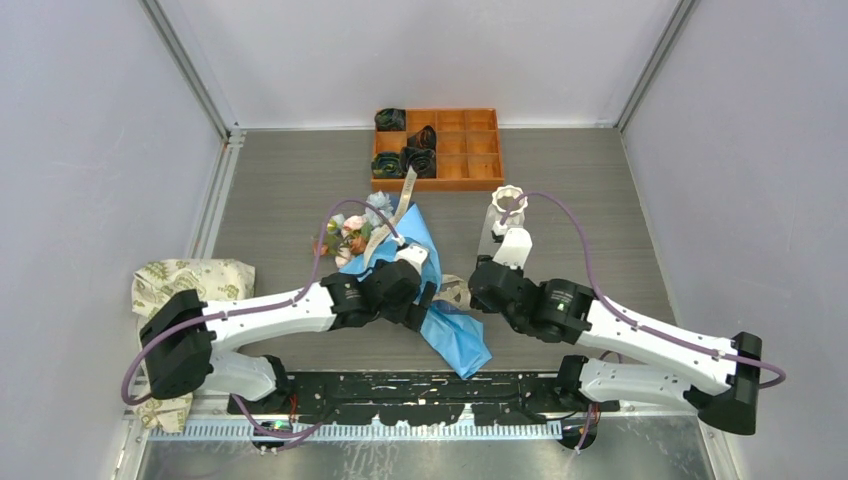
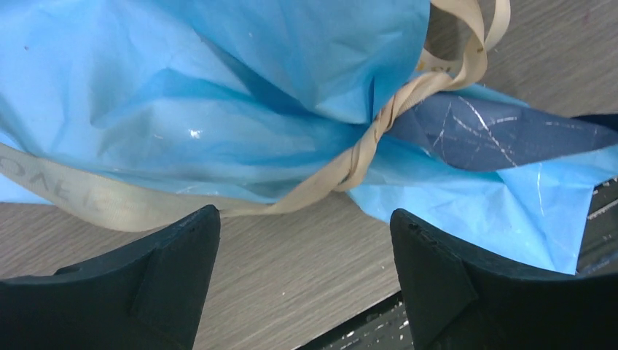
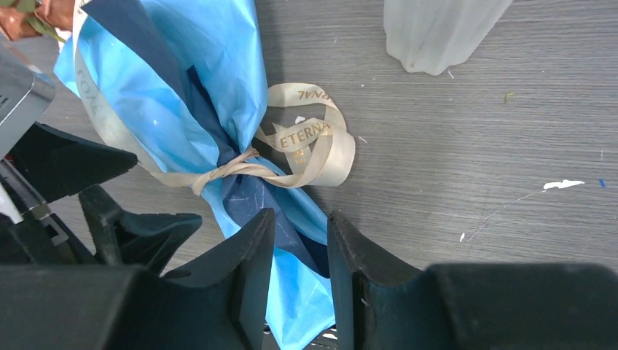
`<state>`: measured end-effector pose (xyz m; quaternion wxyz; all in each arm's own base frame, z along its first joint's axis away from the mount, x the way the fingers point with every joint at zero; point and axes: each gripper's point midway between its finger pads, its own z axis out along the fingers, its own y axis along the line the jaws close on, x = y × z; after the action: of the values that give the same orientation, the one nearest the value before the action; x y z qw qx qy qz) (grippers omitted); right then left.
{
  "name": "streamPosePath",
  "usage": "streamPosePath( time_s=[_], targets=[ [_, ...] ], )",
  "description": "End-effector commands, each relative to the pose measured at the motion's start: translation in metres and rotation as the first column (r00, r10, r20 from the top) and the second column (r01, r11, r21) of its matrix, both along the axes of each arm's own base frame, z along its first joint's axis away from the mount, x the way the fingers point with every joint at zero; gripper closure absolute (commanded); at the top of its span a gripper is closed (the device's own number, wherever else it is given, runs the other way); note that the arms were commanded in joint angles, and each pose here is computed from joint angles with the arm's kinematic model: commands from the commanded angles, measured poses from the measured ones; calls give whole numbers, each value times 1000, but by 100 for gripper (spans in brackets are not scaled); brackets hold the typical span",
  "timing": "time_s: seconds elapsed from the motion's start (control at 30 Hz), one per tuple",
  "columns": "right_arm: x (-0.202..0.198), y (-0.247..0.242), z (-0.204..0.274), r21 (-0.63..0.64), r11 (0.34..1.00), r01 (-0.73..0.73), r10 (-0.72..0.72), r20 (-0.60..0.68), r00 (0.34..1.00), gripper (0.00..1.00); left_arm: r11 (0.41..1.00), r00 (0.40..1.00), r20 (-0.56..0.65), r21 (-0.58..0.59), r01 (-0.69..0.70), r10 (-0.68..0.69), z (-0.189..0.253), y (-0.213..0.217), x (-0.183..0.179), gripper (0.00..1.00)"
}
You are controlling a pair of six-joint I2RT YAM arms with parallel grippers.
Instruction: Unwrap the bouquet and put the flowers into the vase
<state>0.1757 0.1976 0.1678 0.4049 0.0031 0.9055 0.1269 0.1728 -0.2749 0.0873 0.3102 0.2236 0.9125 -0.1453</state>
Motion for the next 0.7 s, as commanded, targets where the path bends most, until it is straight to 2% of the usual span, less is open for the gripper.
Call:
streamPosePath(
  time_s=[0.0,0.4,0.53,0.67],
  targets=[
    [4,-15,5,29,996,79,-80,38,996,62,999,992,118,-38,-38,43,23,-17,25,14],
    [4,-9,0,47,998,52,-54,36,998,76,994,986,123,5,-113,111,5,-23,39,21],
    [3,-6,-4,37,999,38,-39,30,999,81,984,975,142,26,-177,172,1,-21,48,30],
    [2,3,-12,27,1000,1,-2,14,1000,81,966,953,188,56,-253,238,4,-8,56,46]
  ],
)
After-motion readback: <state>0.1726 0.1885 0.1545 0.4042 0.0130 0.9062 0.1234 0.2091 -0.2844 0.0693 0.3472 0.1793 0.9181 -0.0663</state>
